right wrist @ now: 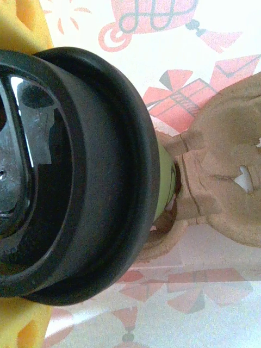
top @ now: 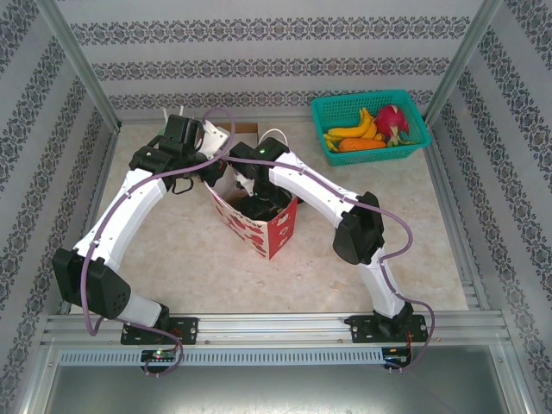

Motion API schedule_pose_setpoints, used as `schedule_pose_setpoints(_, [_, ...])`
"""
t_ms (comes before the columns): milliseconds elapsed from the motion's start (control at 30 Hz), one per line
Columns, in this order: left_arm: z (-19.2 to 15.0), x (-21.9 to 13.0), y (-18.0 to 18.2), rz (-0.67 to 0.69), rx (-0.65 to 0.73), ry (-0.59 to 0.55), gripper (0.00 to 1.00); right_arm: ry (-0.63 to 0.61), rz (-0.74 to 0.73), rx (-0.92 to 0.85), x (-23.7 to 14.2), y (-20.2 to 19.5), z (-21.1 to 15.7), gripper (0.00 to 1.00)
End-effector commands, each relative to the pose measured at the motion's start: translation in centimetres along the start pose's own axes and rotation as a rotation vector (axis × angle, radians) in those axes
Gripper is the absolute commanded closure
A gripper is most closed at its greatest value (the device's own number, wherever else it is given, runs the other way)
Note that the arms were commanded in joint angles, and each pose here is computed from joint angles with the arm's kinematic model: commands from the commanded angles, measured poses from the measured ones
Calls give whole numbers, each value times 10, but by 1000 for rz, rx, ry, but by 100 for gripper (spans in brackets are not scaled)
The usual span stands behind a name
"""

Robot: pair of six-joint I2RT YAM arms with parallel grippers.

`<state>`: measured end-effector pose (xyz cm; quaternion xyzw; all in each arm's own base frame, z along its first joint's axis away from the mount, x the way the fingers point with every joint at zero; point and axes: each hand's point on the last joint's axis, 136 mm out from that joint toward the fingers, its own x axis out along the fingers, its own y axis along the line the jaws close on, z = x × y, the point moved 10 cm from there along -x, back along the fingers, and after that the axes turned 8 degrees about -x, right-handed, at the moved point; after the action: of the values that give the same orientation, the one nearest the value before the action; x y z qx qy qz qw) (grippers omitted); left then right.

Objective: Pack the takeout coffee

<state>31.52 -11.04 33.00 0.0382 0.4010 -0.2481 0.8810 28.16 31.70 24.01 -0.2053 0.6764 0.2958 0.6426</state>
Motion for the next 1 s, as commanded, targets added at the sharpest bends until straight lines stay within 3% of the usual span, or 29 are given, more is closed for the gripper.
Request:
schedule_pose_setpoints(0, [5,-10,-1,24,19,-57,100,68,-80,21,-3,-9,-11,52])
schedule_pose_setpoints(967, [5,-9,-1,18,21,-54,100,88,-69,10,12,-11,-5,52])
